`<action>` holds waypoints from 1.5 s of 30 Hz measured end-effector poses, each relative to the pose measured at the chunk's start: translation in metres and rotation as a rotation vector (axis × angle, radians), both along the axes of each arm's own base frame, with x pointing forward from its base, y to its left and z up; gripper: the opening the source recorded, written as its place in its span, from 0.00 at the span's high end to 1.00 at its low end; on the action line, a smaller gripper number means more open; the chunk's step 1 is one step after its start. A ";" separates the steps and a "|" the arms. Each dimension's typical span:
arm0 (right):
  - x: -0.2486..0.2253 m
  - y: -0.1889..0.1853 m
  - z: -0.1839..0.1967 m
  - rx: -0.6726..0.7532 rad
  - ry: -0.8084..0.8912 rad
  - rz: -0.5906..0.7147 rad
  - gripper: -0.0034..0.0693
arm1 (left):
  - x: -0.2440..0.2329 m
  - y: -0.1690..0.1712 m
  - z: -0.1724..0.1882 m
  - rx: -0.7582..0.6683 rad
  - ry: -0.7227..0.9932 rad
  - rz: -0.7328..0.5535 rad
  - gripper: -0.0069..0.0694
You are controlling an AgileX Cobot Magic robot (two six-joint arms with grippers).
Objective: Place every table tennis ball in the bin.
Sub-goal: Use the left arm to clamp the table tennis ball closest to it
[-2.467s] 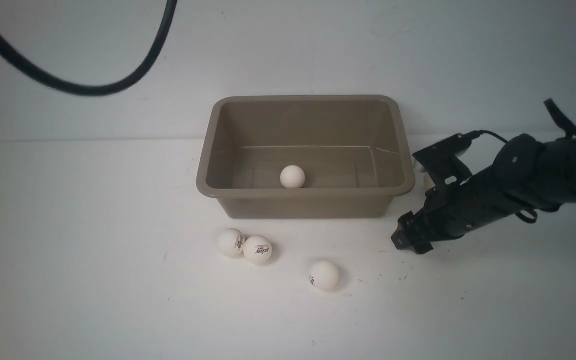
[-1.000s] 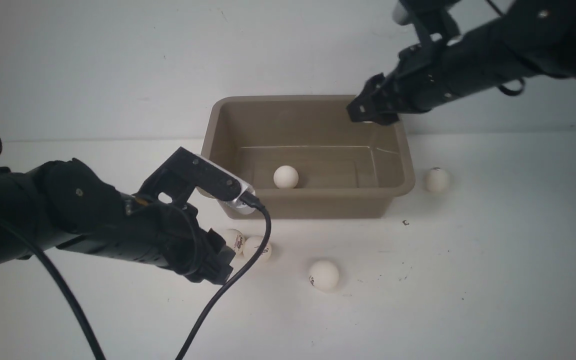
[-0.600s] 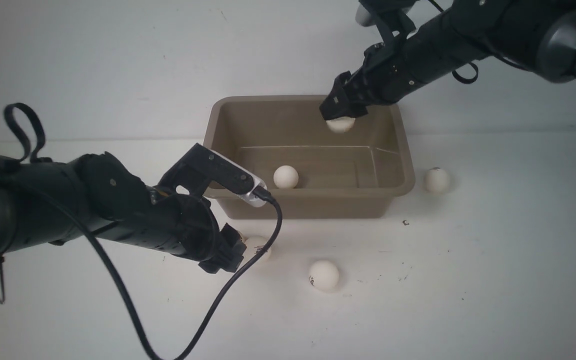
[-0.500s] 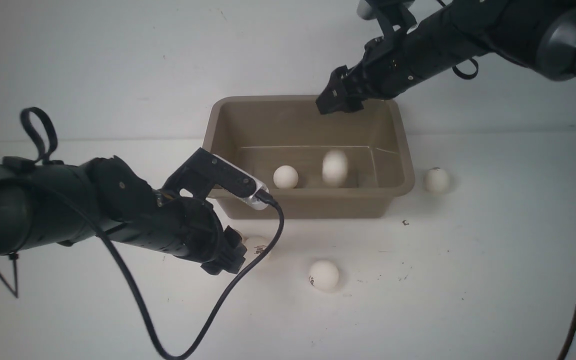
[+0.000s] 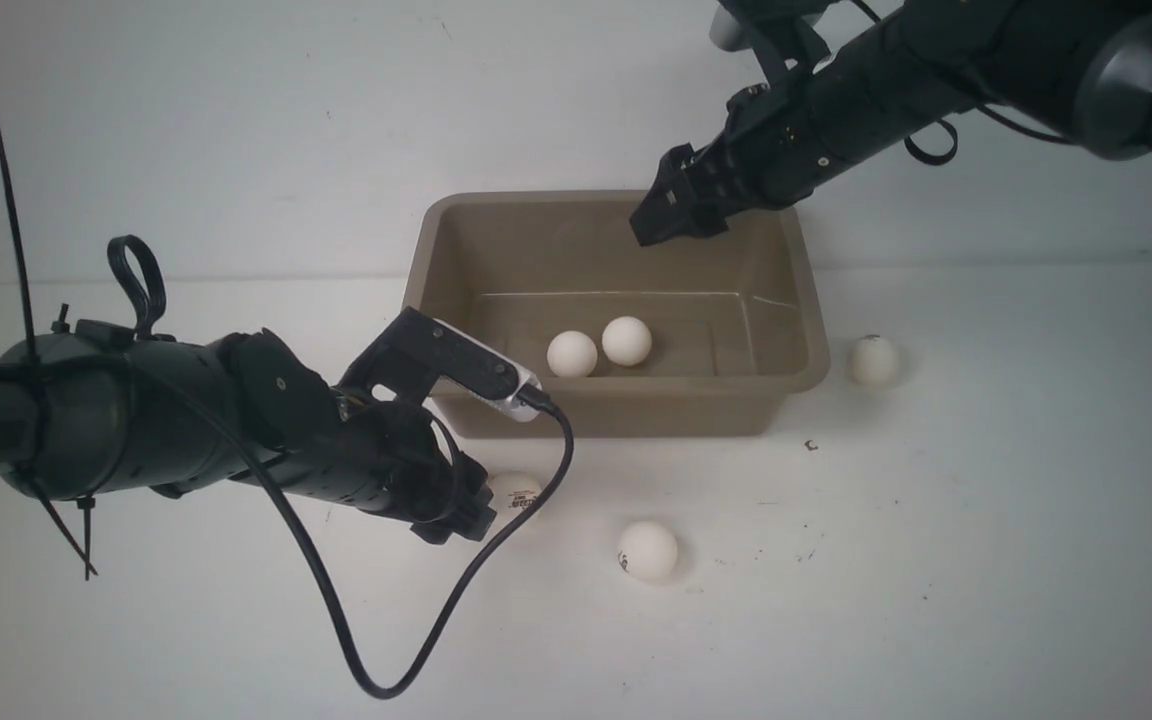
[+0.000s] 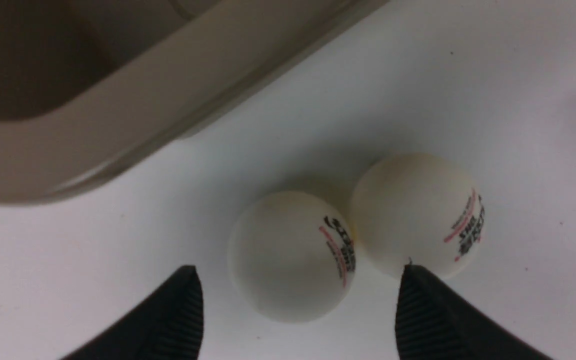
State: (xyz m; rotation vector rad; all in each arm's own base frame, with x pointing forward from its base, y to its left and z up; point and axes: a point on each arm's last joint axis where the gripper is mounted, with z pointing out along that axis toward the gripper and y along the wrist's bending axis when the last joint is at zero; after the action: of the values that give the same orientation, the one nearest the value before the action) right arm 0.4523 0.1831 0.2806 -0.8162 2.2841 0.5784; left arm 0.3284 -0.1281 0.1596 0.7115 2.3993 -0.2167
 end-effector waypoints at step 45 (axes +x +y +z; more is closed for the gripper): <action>-0.001 0.001 0.000 0.014 0.019 0.001 0.19 | 0.035 -0.008 -0.033 -0.032 0.010 0.110 0.45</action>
State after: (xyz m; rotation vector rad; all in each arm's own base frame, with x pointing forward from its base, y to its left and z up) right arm 0.4511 0.1840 0.2806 -0.8092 2.2940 0.6039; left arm 0.3633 -0.1365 0.1263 0.5628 2.4306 -0.2127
